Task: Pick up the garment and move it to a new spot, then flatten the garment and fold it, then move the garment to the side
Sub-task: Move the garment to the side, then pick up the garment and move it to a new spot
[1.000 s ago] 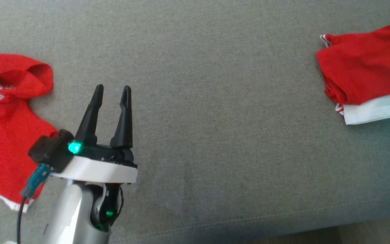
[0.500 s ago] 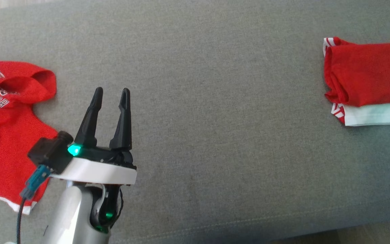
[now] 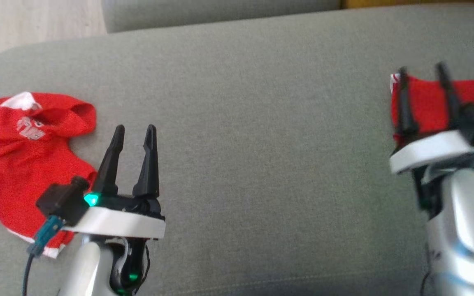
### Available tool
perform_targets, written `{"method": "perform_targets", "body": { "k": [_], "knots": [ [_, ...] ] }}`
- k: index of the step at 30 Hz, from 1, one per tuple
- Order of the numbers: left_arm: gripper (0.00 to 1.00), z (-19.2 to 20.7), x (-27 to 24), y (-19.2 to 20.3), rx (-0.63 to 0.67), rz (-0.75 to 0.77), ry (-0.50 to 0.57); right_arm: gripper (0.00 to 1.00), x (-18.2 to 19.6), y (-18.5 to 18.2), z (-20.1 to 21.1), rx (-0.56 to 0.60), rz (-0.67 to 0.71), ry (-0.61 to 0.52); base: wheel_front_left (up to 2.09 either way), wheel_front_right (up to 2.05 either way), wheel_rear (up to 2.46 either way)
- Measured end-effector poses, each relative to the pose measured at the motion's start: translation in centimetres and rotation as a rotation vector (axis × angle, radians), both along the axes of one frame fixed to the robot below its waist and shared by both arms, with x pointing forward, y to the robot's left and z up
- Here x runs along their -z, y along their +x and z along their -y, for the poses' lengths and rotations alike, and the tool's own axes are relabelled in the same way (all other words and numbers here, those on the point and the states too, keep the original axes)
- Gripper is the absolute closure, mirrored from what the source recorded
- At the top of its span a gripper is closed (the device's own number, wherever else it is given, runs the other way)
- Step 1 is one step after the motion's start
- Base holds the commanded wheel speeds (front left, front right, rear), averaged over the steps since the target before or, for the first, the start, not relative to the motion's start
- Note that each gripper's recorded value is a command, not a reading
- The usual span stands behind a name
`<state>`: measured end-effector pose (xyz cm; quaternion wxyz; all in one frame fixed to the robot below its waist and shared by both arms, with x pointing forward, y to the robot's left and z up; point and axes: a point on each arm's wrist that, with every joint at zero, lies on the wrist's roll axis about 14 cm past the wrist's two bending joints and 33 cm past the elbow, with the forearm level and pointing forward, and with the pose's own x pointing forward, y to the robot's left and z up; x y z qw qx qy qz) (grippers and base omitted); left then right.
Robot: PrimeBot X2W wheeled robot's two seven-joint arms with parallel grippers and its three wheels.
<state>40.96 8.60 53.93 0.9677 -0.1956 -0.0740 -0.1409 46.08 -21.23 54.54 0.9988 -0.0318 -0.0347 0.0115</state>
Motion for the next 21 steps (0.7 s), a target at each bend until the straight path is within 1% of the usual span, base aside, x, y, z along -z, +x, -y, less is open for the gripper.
{"method": "perform_targets", "body": {
  "k": [3,7,12,16,21],
  "knots": [
    [0.0,-0.6,-0.7,-0.8,-0.02,0.017,0.002,0.0,-0.2,-1.3,-2.6,-0.053,0.035,0.052,0.0,0.0,0.0],
    [0.0,-1.2,-1.4,-2.0,-0.043,0.032,0.005,0.0,-0.3,-3.2,-4.2,-0.092,0.067,0.094,0.0,0.0,0.0],
    [0.0,-1.8,-1.3,-3.4,-0.059,0.027,0.011,0.0,2.0,-6.0,-5.5,-0.118,0.026,0.193,0.0,0.0,0.0],
    [0.0,-1.6,-0.4,-4.3,-0.055,0.007,0.038,0.0,4.4,-7.9,-6.3,-0.131,-0.033,0.215,0.0,0.0,0.0],
    [0.0,-1.7,-0.3,-4.3,-0.059,0.004,0.039,0.0,4.7,-8.2,-6.6,-0.135,-0.037,0.218,0.0,0.0,0.0]
  ]
}}
